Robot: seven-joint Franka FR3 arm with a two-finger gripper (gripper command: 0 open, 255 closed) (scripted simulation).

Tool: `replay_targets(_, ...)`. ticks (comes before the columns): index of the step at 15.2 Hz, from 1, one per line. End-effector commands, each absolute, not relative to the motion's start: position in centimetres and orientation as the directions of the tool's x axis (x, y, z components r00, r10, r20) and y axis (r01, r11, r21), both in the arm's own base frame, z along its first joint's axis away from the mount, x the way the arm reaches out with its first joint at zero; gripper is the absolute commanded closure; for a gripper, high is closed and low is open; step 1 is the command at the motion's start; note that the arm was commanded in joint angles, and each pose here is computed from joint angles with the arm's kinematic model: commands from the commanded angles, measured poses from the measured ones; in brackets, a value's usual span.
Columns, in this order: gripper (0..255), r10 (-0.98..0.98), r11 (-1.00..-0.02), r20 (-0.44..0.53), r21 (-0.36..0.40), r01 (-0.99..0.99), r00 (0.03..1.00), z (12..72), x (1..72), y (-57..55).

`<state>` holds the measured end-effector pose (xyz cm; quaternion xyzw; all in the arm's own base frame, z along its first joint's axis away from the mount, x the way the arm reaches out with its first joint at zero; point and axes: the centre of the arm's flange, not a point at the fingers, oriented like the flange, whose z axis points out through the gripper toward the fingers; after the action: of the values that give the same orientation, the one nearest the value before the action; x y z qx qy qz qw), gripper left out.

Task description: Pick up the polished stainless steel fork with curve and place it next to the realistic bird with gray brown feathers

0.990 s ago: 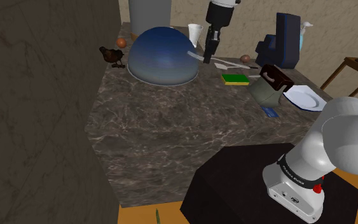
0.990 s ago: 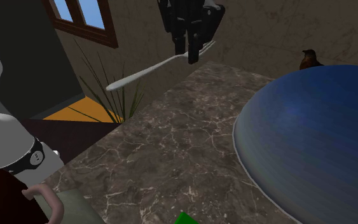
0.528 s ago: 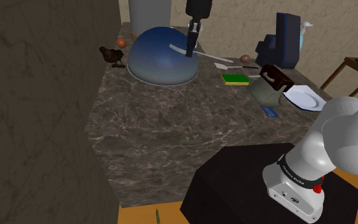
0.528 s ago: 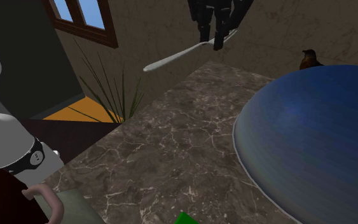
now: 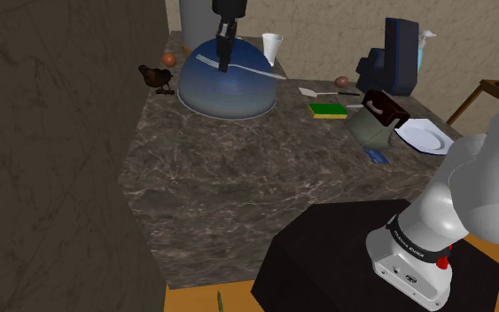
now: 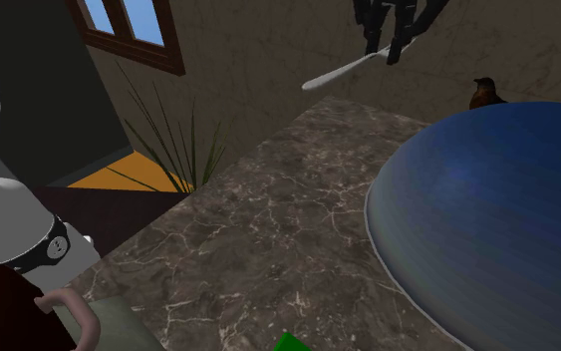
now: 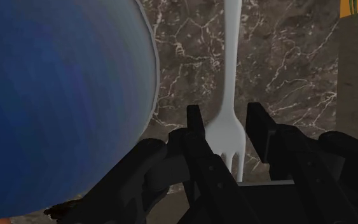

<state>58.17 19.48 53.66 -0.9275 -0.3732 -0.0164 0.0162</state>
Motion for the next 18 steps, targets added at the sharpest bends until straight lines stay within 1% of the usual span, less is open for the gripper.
replay_targets(1, 255, 0.691, -0.721, 0.043, -0.018, 0.693, 0.721, 53.7, 60.1, 21.2)
replay_targets(7, 255, 0.691, -0.721, 0.043, -0.018, 0.693, 0.721, 53.7, 65.7, 25.7)
replay_targets(18, 255, 0.691, -0.721, 0.043, -0.018, 0.693, 0.721, 47.9, 65.7, 25.7)
